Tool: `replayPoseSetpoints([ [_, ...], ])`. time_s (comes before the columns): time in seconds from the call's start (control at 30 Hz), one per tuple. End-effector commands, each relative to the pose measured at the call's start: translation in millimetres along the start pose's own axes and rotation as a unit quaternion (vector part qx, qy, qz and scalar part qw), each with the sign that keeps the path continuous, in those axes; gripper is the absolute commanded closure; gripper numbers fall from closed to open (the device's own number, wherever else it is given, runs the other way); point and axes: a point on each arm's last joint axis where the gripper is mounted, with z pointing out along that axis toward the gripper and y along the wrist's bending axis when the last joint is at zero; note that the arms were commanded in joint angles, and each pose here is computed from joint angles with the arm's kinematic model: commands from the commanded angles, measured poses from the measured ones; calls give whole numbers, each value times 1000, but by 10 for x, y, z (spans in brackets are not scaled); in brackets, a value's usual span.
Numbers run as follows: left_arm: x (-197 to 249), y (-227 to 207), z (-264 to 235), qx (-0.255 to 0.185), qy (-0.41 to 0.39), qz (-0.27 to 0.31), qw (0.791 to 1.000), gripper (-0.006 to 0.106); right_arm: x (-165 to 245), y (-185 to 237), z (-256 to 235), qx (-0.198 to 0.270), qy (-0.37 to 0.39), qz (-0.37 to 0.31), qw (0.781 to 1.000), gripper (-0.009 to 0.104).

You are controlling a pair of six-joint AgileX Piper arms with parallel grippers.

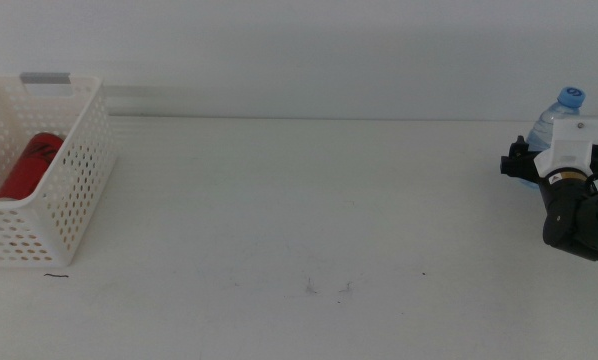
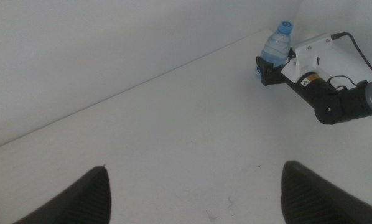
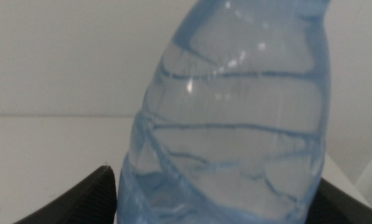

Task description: Use arms to grab the bottles and put them into the dustbin to the left of the table.

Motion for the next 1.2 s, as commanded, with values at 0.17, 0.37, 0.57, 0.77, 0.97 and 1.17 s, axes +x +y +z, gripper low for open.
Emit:
replayPoseSetpoints([
  [0.17, -2, -10, -9, 1, -4, 0, 1000, 7, -39, -25, 87, 9, -13, -22, 1000, 25],
  [0.37, -2, -10, -9, 1, -4, 0, 1000, 7, -41, -22, 100, 9, -13, -22, 1000, 46],
  [0.57, -2, -10, -9, 1, -4, 0, 1000, 7, -125, 158, 35, -7, -23, -19, 1000, 98],
  [0.77, -2, -10, -9, 1, -4, 0, 1000, 7, -849, 917, -382, -139, -91, -53, 985, 98],
  [0.97, -2, -10, -9, 1, -4, 0, 1000, 7, -1185, 1937, -818, -317, -65, -52, 945, 98],
  [1.17, -2, -10, -9, 1, -4, 0, 1000, 7, -1006, 2626, -1031, -379, -71, -68, 920, 98],
])
